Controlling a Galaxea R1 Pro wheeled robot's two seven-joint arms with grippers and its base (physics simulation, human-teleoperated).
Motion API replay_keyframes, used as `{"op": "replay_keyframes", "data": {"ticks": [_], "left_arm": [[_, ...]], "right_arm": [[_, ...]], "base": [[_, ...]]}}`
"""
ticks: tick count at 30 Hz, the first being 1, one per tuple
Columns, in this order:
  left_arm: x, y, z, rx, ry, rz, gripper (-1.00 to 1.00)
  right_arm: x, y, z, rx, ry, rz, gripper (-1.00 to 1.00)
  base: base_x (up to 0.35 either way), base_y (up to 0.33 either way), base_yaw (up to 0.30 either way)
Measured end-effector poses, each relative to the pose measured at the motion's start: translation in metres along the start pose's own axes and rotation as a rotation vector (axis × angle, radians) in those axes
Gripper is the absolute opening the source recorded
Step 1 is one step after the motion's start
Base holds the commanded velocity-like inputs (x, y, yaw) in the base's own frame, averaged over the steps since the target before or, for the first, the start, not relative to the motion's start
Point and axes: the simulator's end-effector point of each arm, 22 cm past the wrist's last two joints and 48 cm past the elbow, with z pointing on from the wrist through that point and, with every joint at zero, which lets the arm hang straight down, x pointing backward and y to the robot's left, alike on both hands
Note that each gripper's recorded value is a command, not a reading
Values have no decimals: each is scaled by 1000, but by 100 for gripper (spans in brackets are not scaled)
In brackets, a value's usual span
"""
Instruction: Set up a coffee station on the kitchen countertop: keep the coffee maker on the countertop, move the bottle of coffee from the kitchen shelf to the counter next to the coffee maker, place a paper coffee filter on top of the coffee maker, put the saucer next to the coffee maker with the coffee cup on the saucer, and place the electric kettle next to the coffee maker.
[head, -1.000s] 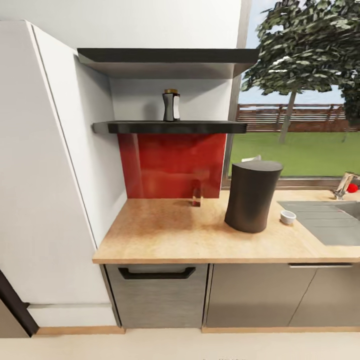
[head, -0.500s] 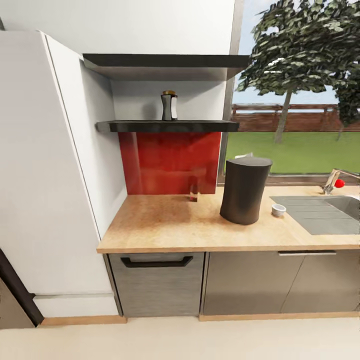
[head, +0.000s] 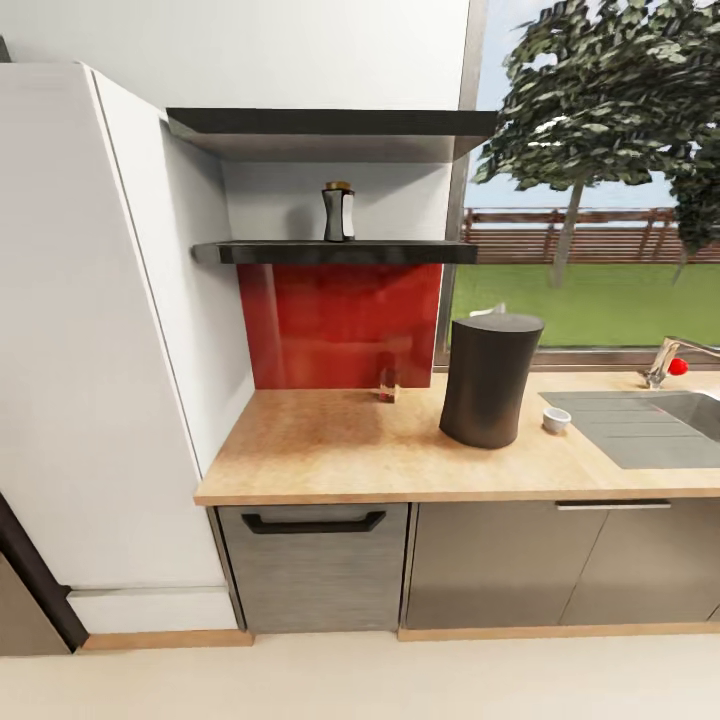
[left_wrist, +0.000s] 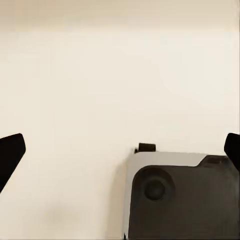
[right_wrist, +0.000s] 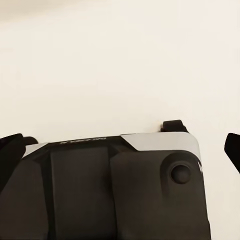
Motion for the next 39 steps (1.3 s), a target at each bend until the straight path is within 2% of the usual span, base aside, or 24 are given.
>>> {"op": "replay_keyframes", "data": {"ticks": [1, 3, 5, 7, 8, 9, 10, 12, 16, 17, 19, 20, 23, 25, 26, 27, 28, 30, 32, 34, 35, 37, 38, 39], "left_arm": [[-28, -2, 0, 5, -57, -7, 100], [-113, -14, -10, 40, -231, -27, 100], [-154, -29, -19, 93, -313, -27, 100], [-202, -64, -36, 223, -394, 13, 100], [-232, -111, -56, 406, -416, 84, 100], [-244, -135, -69, 507, -409, 120, 100], [-249, -146, -75, 556, -400, 135, 100], [-271, -179, -101, 727, -362, 180, 100], [-320, -213, -146, 940, -310, 221, 100], [-341, -233, -178, 1066, -248, 227, 100], [-369, -250, -208, 1149, -230, 250, 100], [-375, -254, -217, 1171, -223, 260, 100], [-412, -278, -268, 1281, -198, 308, 100], [-434, -289, -294, 1319, -198, 325, 100], [-447, -298, -312, 1343, -198, 333, 100], [-466, -312, -341, 1380, -209, 349, 100], [-488, -327, -377, 1417, -244, 382, 100], [-514, -339, -416, 1441, -297, 429, 100], [-536, -338, -440, 1435, -347, 466, 100], [-572, -333, -484, 1428, -436, 523, 100], [-579, -332, -494, 1428, -455, 535, 100], [-603, -328, -535, 1440, -524, 574, 100], [-621, -324, -570, 1456, -573, 602, 100], [-627, -322, -587, 1459, -596, 616, 100]], "right_arm": [[0, 0, 0, 0, 0, 0, 100], [0, 0, 0, 0, 0, -1, 100], [0, 0, 0, 0, 1, -2, 100], [1, 0, 0, 0, 1, -3, 100], [1, -1, 0, 1, 2, -4, 100], [1, -1, 0, 1, 2, -4, 100], [1, -1, 0, 1, 2, -4, 100], [1, -1, 0, 2, 2, -4, 100], [3, -3, 0, 4, 4, -4, 100], [4, -5, 0, 6, 6, -4, 100], [7, -6, 0, 7, 10, -4, 100], [9, -6, 0, 8, 12, -4, 100], [12, -6, 0, 8, 16, -3, 100], [13, -6, 0, 8, 17, -3, 100], [13, -6, 0, 8, 17, -3, 100], [13, -6, 0, 8, 17, -2, 100], [13, -6, 0, 8, 16, -1, 100], [12, -6, 0, 8, 13, 0, 100], [11, -7, 0, 8, 12, 1, 100], [11, -7, 0, 9, 10, 2, 100], [11, -7, 0, 9, 10, 2, 100], [11, -7, 0, 9, 10, 1, 100], [11, -7, 0, 9, 11, 1, 100], [11, -7, 0, 9, 9, 1, 100]], "base": [[0, 0, 0], [0, 0, 0], [0, 0, 0], [0, 0, 0], [0, 0, 0], [0, 0, 0], [0, 0, 0], [0, 0, 0], [0, 0, 0], [0, 0, 0], [0, 0, 0], [0, 0, 0], [0, 0, 0], [0, 0, 0], [0, 0, 0], [0, 0, 0], [0, 0, 0], [0, 0, 0], [0, 0, 0], [0, 0, 0], [0, 0, 0], [0, 0, 0], [0, 0, 0], [0, 0, 0]]}}
